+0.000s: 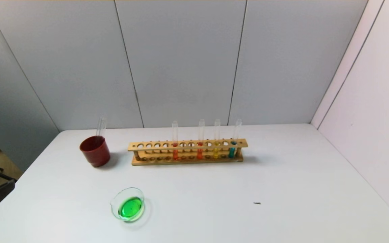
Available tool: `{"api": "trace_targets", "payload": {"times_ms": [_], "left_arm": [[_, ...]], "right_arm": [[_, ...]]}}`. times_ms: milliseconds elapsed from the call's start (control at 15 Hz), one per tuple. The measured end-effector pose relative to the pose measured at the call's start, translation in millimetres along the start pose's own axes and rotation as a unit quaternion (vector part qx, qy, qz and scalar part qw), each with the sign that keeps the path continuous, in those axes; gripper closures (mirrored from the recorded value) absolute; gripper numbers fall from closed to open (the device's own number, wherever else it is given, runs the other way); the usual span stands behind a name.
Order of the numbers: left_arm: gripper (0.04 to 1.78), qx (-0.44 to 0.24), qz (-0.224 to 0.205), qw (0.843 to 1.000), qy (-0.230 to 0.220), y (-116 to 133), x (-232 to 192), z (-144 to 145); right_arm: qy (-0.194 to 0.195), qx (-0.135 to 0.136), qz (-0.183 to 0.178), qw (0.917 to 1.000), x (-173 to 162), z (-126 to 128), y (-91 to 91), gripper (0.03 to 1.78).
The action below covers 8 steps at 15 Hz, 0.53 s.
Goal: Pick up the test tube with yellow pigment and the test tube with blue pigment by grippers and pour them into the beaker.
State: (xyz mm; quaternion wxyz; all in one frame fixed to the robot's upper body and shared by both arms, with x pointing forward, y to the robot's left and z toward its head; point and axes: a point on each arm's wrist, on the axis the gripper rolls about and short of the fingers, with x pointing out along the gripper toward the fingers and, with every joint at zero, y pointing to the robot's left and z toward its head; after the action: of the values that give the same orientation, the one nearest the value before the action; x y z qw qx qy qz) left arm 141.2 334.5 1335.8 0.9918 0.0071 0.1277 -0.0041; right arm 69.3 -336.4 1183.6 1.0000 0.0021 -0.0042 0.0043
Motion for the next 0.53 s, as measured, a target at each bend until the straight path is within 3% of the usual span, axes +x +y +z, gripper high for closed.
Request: {"api": "trace_targets", "payload": {"times_ms": [267, 533], "left_arm": [[0.07, 0.002, -0.003, 1.0, -0.027, -3.1, -38.7, -50.3], [0.07, 0.002, 0.009, 0.999, -0.041, -4.0, -47.3, -96.4]], "right_arm": [[0.0, 0.0, 0.0, 1.0, 0.0, 0.0, 0.0, 0.07], [0.0, 0.0, 0.0, 1.0, 0.0, 0.0, 0.0, 0.07]]}}
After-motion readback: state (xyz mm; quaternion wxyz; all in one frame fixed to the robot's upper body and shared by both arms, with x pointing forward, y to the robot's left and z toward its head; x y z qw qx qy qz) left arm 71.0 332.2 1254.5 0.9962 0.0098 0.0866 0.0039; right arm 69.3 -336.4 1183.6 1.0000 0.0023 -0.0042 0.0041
